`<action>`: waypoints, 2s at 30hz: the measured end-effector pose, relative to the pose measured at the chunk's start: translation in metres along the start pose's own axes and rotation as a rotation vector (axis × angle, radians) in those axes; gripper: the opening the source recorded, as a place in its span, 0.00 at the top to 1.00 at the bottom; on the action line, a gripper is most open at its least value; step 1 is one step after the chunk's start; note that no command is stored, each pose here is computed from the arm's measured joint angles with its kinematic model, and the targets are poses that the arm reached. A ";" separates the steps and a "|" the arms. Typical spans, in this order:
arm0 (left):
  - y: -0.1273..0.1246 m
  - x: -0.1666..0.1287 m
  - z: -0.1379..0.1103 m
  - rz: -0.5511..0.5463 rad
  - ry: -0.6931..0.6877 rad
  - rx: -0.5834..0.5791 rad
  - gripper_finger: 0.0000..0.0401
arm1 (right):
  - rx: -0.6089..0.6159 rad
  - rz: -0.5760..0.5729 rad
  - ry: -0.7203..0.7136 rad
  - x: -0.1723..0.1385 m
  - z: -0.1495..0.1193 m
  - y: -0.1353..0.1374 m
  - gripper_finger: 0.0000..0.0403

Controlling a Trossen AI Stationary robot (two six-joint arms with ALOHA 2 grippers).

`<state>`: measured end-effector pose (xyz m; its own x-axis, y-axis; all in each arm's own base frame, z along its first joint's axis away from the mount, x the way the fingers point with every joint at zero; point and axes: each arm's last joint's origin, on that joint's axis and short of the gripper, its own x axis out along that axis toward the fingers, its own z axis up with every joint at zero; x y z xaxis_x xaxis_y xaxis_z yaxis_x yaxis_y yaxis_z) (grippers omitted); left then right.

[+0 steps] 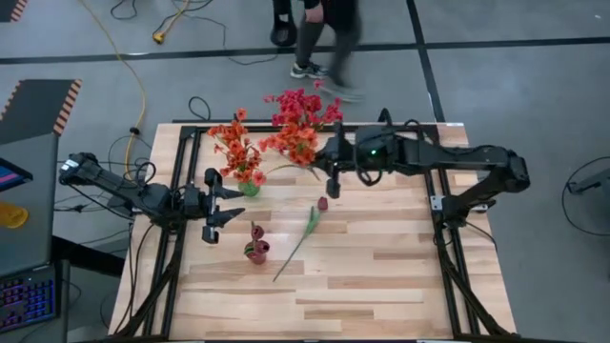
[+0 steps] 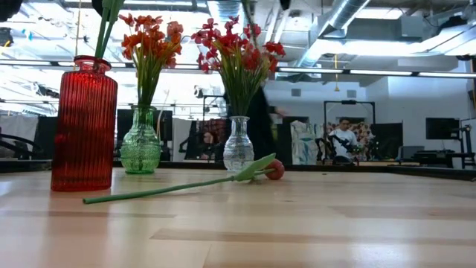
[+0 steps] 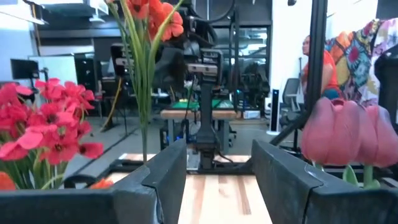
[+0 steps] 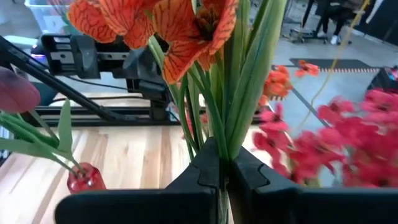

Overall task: Sort flowers into vase by color
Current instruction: Put the orange flower into the green vase

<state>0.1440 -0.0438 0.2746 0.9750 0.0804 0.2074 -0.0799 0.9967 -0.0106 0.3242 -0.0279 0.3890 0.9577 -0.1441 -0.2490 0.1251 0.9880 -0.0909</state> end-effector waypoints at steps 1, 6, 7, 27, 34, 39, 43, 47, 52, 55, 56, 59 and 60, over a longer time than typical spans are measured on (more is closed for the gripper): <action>0.000 0.001 0.000 0.003 -0.003 0.002 0.58 | -0.002 0.005 -0.007 0.004 -0.001 0.002 0.91; -0.003 0.006 -0.002 0.016 -0.015 0.019 0.58 | -0.008 0.029 -0.036 0.024 -0.006 0.013 0.91; -0.003 0.007 -0.002 0.016 -0.016 0.020 0.58 | -0.009 0.033 -0.044 0.027 -0.007 0.015 0.91; -0.003 0.051 0.012 0.127 -0.034 0.089 0.58 | -0.013 0.085 -0.117 0.062 -0.019 0.042 0.91; -0.003 0.070 0.014 0.124 -0.016 0.124 0.58 | -0.012 0.083 -0.117 0.065 -0.020 0.042 0.91; -0.002 0.079 0.017 0.143 -0.014 0.132 0.58 | -0.012 0.088 -0.126 0.065 -0.020 0.044 0.91; -0.001 0.084 0.020 0.153 -0.015 0.130 0.58 | -0.011 0.094 -0.133 0.064 -0.019 0.046 0.90; -0.001 0.085 0.020 0.152 -0.014 0.130 0.58 | -0.011 0.107 -0.143 0.064 -0.018 0.050 0.90; -0.001 0.085 0.020 0.148 -0.012 0.099 0.58 | -0.014 0.121 -0.146 0.063 -0.018 0.053 0.90; -0.001 0.085 0.018 0.145 0.003 0.093 0.58 | -0.026 0.127 -0.144 0.063 -0.018 0.056 0.90; -0.001 0.085 0.018 0.144 0.008 0.089 0.58 | -0.035 0.128 -0.143 0.063 -0.018 0.057 0.90; -0.002 0.085 0.017 0.140 0.019 0.084 0.58 | -0.046 0.133 -0.141 0.063 -0.018 0.059 0.90; -0.002 0.085 0.017 0.140 0.019 0.084 0.58 | -0.046 0.133 -0.141 0.063 -0.019 0.059 0.90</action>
<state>0.2237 -0.0387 0.3086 0.9568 0.2191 0.1911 -0.2312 0.9719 0.0436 0.3866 0.0199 0.3503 0.9922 -0.0004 -0.1249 -0.0135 0.9937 -0.1110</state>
